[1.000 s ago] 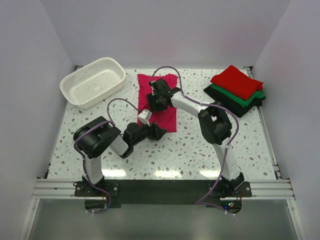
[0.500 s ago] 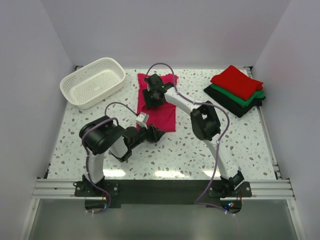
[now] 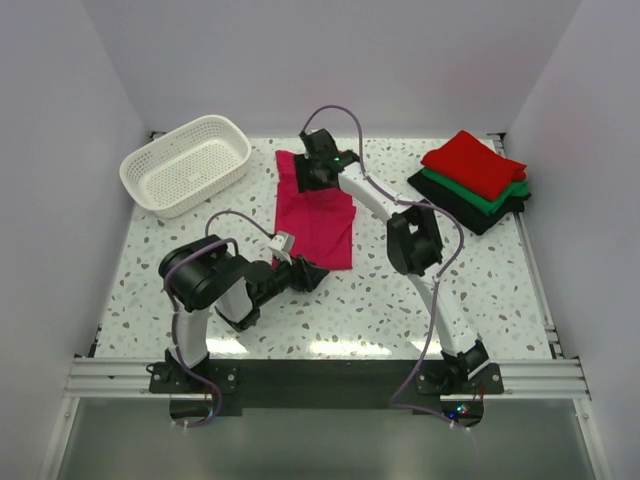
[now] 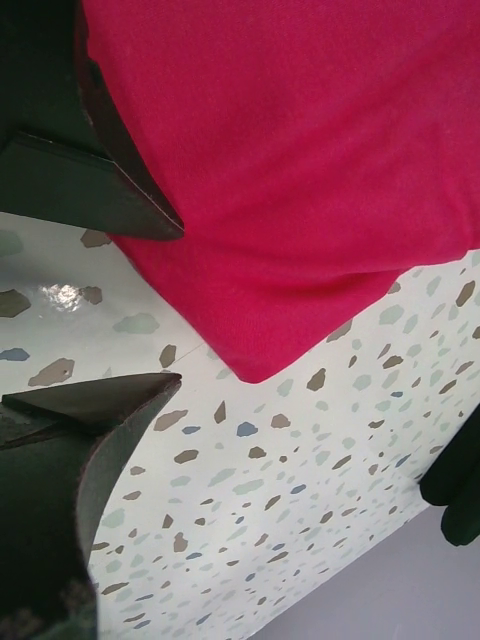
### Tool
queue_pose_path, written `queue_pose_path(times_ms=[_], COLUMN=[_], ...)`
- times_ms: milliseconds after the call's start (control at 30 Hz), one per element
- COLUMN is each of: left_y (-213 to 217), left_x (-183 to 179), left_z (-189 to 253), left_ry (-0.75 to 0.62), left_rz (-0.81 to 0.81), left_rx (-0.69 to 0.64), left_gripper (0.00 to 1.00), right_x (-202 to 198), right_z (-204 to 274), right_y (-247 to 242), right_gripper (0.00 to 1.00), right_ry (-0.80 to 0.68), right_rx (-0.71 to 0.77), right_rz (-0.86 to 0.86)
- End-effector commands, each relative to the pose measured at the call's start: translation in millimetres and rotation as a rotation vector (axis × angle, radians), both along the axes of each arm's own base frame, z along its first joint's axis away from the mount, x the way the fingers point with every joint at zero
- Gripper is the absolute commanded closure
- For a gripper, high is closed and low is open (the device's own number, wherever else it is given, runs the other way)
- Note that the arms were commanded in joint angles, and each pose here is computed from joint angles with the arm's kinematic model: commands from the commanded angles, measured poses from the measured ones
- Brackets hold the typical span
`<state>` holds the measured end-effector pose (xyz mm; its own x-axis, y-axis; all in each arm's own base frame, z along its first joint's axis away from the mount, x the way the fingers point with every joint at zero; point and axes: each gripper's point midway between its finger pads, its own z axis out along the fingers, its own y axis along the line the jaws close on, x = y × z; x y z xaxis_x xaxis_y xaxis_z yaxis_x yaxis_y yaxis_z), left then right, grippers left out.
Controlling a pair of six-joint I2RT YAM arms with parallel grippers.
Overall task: Fold and stack the t-shirts
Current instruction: Fold the tshirt
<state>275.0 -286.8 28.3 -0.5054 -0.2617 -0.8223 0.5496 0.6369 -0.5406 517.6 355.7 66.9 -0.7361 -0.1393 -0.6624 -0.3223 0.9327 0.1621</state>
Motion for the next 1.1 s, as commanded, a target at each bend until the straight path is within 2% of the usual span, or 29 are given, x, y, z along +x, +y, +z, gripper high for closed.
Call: queue_pose_path(times_ms=[0,133,233,267,300,333,400,467,533,567,600,667,700,867,1067], left_y=[6.5,0.6,-5.7,-7.3,-5.5,-4.4,7.6,23.8,36.7,48.7,55.8,73.2,81.3,121.7,122.5], left_x=[-18.6,-14.3,-8.4,-4.1,-3.3,0.0,6.8,11.3,12.7,13.8,12.8,13.1,10.6,12.4,11.5], left_z=[-19.9,-2.1,22.6,43.1,43.4,51.7,66.7,74.9,72.9,69.1,64.1,56.2,48.6,33.2,28.9], left_ry=[0.063,0.024,-0.027,-0.071,-0.063,-0.084,-0.091,-0.085,-0.072,-0.051,-0.037,-0.001,0.021,0.096,0.120], left_rz=[-0.022,-0.028,-0.039,-0.032,-0.025,-0.014,0.057,0.139,0.192,0.241,0.262,0.315,0.328,0.394,0.370], left_rx=[0.050,0.032,0.019,-0.005,0.016,0.023,0.045,0.079,0.118,0.156,0.179,0.211,0.223,0.211,0.217], left_gripper=[0.39,0.39,0.39,0.39,0.38,0.38,0.37,0.36,0.34,0.34,0.33,0.33,0.33,0.36,0.37], right_x=[12.3,-1.5,-17.6,-22.3,-31.1,-38.6,-54.7,-68.0,-86.8,-96.2,-111.5,-128.4,-143.6,-183.9,-206.2], right_z=[73.9,92.4,112.7,116.1,103.7,124.7,110.7,126.6,103.2,113.3,91.3,91.1,72.2,32.4,0.0], right_y=[0.2,-8.0,-21.4,-25.2,-33.6,-38.9,-56.1,-69.4,-84.6,-90.1,-95.4,-98.1,-99.3,-113.7,-109.4], right_gripper=[0.41,0.40,0.39,0.38,0.37,0.37,0.37,0.36,0.36,0.36,0.36,0.37,0.37,0.43,0.50], right_ry=[-0.137,-0.159,-0.179,-0.183,-0.157,-0.186,-0.157,-0.180,-0.130,-0.141,-0.089,-0.079,-0.030,0.079,0.171], right_rx=[0.067,0.081,0.092,0.090,0.066,0.081,0.047,0.062,0.033,0.051,0.047,0.089,0.100,0.099,0.128], right_rz=[-0.014,-0.012,-0.013,-0.014,-0.019,-0.022,-0.043,-0.065,-0.087,-0.093,-0.094,-0.083,-0.073,-0.075,-0.056])
